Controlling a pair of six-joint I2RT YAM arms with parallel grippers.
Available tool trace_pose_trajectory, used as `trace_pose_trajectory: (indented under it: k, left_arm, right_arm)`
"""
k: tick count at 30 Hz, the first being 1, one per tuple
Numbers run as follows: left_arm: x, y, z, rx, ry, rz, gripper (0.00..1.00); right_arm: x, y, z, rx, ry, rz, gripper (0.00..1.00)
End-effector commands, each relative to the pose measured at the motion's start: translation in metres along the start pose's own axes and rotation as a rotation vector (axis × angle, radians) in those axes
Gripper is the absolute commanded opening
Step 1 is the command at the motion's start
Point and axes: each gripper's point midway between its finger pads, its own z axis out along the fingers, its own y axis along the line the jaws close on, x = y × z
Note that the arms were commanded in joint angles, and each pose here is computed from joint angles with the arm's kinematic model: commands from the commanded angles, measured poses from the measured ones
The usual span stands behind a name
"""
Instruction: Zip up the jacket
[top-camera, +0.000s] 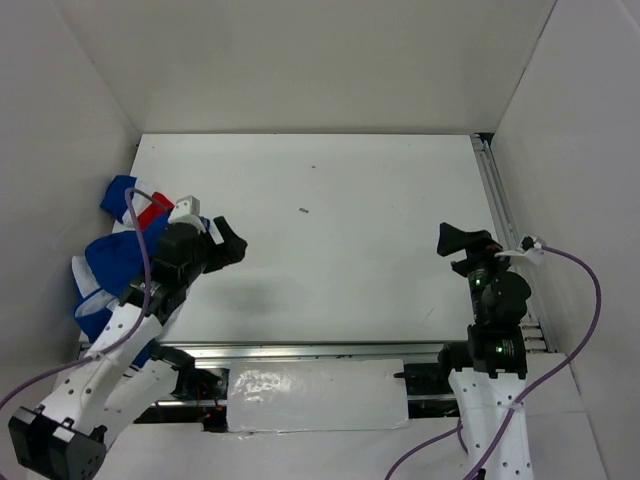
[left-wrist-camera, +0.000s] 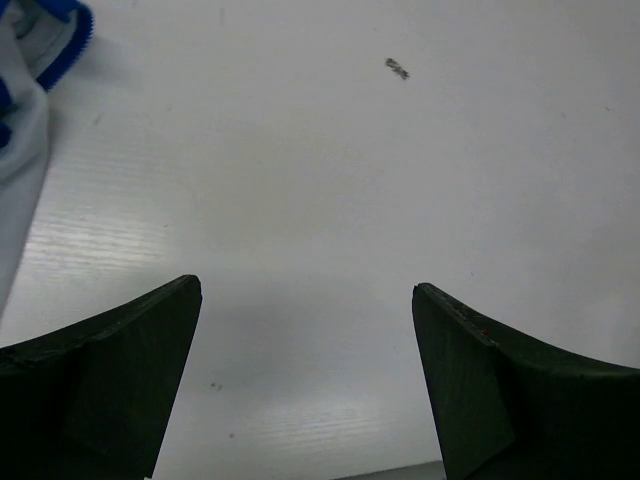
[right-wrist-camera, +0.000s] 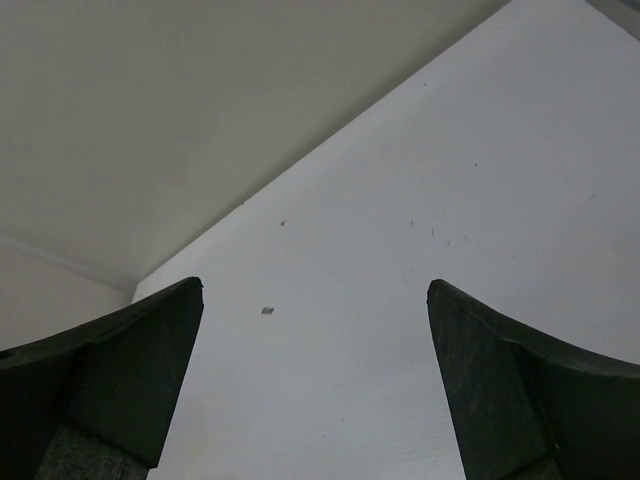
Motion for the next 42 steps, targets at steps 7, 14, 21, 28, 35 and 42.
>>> trace_pose_trajectory:
  k: [7,14,21,28,35,42]
  left_arm:
    - [-0.05,0.096,0.021,-0.322,-0.022,-0.31,0.99]
    - [-0.041,0.184,0.042,-0.608,0.078,-0.537,0.99]
    - [-0.031,0.224,0.069,-0.671,0.14,-0.624,0.99]
    - [-0.003,0.252,0.087,-0.756,0.293,-0.719,0.99]
    - [0.003,0.245,0.102,-0.659,0.329,-0.703,0.31]
    - [-0.007,0.211,0.107,-0.532,0.316,-0.545,0.0]
  right_arm:
    - [0.027,0.0,0.018,-0.029,0.136,-0.063,1.0]
    - [0.029,-0.003,0.016,-0.035,0.125,-0.08,1.0]
    - [0.033,-0.003,0.018,-0.042,0.142,-0.09,1.0]
    - [0.034,-0.003,0.02,-0.044,0.147,-0.099,1.0]
    - [0.031,-0.005,0.018,-0.028,0.134,-0.1,1.0]
    - [0.029,-0.003,0.015,-0.035,0.129,-0.108,1.0]
